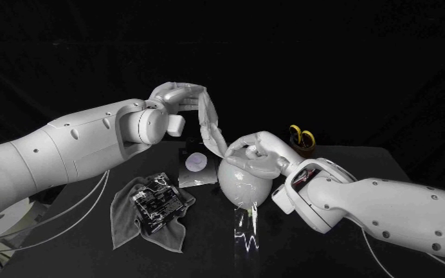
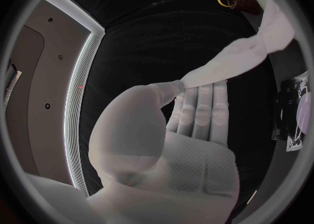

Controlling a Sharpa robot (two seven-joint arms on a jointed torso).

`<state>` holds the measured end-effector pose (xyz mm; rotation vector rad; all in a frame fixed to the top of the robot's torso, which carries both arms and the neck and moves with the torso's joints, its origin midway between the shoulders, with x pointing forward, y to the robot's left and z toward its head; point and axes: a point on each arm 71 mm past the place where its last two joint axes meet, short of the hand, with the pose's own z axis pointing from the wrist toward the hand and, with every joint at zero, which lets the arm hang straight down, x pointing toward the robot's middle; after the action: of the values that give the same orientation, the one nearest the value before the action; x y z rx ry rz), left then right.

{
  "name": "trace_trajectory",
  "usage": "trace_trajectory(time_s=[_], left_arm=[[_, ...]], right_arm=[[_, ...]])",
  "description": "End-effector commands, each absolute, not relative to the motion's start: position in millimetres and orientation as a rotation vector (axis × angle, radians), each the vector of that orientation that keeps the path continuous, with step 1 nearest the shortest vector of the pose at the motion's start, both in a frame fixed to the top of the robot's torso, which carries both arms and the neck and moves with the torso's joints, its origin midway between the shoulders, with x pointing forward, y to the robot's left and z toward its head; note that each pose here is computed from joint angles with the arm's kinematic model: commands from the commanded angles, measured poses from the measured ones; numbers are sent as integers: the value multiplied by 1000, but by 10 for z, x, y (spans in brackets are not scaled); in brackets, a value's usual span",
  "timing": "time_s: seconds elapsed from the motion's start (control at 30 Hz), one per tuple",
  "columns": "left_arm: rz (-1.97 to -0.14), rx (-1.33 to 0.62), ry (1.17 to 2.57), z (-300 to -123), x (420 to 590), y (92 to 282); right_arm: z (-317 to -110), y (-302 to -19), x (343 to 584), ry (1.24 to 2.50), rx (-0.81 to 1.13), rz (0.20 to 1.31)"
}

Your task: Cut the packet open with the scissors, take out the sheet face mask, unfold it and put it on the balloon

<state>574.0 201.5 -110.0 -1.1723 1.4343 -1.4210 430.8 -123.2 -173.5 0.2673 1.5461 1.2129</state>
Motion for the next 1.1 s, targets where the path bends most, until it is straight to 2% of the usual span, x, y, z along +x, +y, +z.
trace_trajectory(time_s=[0.03,0.4,0.63,1.1], left_arm=[[-1541,-1101,1491,-1055,5704,1912],[-1670,-1044,1481,-1003,5666,1847],[-1714,-1019,1475,-984,5651,1829],[-1784,-972,1498,-963,5606,1826]], right_arm=[[-1722,-1214,4313,1525,286,1249],[-1762,-1192,4360,1564,294,1248],[-1761,-1239,4395,1546,342,1256],[-1593,-1653,4624,1431,510,1235]])
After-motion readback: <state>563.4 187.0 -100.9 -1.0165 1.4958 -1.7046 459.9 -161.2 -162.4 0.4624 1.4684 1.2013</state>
